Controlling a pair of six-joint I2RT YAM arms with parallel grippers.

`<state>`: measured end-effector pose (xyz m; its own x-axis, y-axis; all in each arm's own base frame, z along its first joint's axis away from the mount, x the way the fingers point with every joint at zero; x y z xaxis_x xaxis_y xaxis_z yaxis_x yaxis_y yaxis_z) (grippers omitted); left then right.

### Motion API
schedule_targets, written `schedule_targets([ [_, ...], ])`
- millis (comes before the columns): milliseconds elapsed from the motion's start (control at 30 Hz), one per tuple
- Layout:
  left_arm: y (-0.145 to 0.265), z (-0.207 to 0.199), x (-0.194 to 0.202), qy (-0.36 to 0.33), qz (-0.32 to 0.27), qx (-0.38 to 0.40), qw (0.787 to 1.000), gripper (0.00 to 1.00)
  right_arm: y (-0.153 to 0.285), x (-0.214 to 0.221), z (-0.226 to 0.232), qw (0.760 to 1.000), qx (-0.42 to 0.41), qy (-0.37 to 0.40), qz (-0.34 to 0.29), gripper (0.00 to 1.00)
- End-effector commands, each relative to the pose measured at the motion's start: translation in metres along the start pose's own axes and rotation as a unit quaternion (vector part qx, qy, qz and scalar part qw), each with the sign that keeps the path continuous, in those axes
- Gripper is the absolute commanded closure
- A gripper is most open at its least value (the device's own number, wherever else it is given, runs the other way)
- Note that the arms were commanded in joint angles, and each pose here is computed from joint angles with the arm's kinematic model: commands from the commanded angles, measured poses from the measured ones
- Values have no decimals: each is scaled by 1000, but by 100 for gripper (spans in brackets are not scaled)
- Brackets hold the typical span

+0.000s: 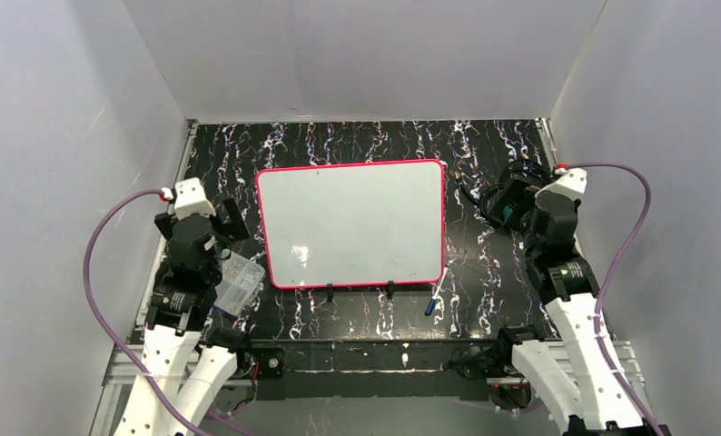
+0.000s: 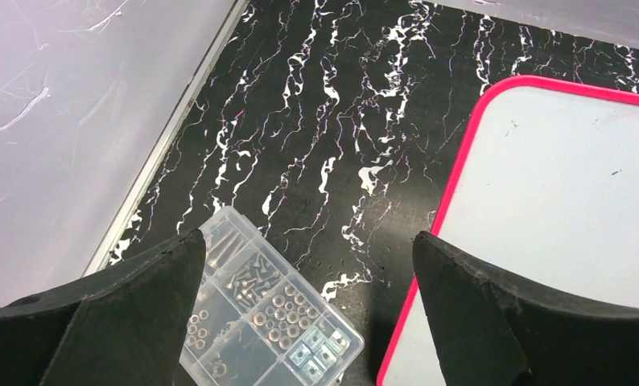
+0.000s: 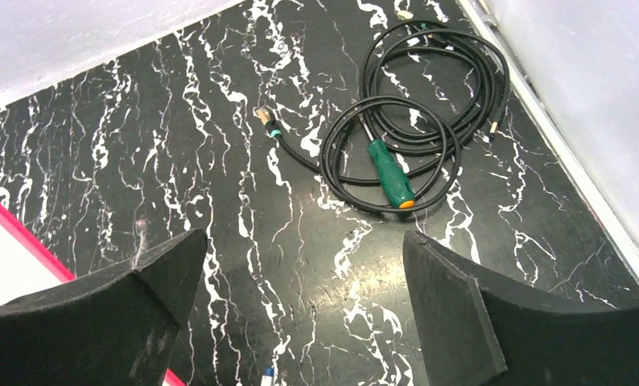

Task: Write a sentence on the whiteboard
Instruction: Open the whiteboard marker at the center of the board.

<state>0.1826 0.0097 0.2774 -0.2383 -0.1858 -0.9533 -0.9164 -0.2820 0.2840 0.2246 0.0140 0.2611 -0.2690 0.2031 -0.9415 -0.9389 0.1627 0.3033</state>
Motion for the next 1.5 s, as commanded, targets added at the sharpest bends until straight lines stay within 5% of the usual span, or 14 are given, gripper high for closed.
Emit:
schedule_targets([
  [0,4,-1,-16,26,-21,-2,999,1,7,-18,10,1000,-28,-11,-2,0],
  [367,4,-6,-9,33,-20,20,999,1,-2,52,11,986,-19,-38,163,0],
  [667,5,-15,-2,30,-14,69,997,1,-3,122,15,943,-31,-52,326,35],
  [1067,8,-16,-1,30,-16,82,996,1,-7,164,33,905,-63,-100,409,46],
  [1467,9,-17,-1,31,-18,89,995,1,-9,185,54,894,-73,-86,434,50],
])
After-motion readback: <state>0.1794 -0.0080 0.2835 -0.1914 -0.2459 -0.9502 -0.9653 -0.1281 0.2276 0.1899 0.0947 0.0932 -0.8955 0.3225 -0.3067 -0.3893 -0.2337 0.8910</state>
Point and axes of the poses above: each gripper's point midway between its finger pads, its own y axis back along the fingers, its own z axis along the line the jaws close on, x = y × z, the point moved 6 cm from there along y, back along the fingers, and after that the axes turned 6 degrees about y, right-handed, at the moved point
